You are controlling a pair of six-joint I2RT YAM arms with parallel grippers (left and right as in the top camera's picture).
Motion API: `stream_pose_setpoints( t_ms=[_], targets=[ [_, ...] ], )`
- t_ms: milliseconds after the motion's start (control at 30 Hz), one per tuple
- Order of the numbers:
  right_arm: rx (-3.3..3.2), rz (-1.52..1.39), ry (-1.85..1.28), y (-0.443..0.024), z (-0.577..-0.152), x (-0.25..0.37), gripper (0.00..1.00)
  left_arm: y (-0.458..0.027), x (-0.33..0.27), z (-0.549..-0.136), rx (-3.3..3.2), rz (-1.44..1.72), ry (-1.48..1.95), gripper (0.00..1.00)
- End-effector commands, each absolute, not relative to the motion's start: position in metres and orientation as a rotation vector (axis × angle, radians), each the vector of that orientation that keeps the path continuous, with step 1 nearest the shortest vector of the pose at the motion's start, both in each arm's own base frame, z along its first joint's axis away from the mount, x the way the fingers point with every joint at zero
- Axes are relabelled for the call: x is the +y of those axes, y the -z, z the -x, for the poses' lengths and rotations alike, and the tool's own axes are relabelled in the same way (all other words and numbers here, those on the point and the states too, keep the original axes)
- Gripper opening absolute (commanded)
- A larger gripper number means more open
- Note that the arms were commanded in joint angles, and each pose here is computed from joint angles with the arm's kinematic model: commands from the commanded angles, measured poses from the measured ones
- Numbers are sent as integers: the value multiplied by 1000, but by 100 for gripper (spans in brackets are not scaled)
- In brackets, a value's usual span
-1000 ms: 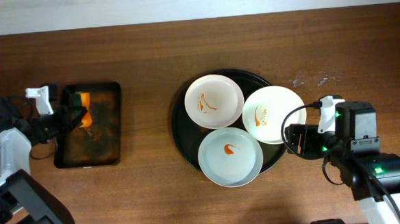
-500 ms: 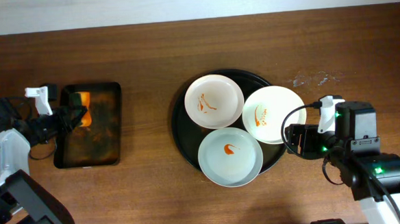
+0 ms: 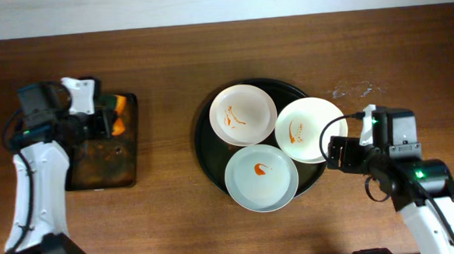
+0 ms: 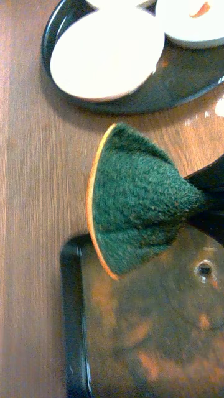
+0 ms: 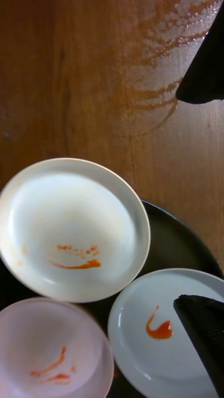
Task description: Clean dirty plates on tray and stack at the side
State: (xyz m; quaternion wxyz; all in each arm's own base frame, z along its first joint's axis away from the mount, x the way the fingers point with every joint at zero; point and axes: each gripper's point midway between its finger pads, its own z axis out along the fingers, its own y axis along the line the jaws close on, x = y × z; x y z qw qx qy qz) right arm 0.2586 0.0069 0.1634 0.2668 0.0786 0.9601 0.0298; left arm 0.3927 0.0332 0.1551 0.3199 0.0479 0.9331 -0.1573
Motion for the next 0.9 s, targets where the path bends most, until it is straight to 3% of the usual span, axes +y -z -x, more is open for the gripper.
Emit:
stream_pose_setpoints(
  t_ms=[0, 67, 133, 200, 367, 433, 533, 700, 867],
  targets=[
    [2612, -158, -388, -168, -263, 45, 99, -170, -30, -385, 2456, -300, 457, 0],
    [2660, -112, -637, -164, -256, 75, 98, -168, -87, -373, 2455, -484, 528, 0],
    [2792, -156, -669, -143, -243, 78, 78, -168, -133, -360, 2435, -639, 578, 0],
    [2928, -207, -679, -116, -235, 78, 65, -168, -186, -336, 2401, -829, 639, 0],
    [3121, -281, -690, -70, -232, 78, 64, -149, -248, -315, 2422, -924, 742, 0],
    [3175, -307, -700, -50, -235, 79, 56, -131, -271, -306, 2449, -967, 775, 0],
    [3195, -312, -760, -40, -237, 86, 55, -105, -298, -295, 2494, -999, 813, 0],
    [3195, -244, -702, -35, -241, 104, 54, -89, -312, -285, 2527, -1024, 829, 0],
    [3192, -302, -675, -30, -241, 102, 44, -89, -313, -284, 2545, -998, 837, 0]
  ],
)
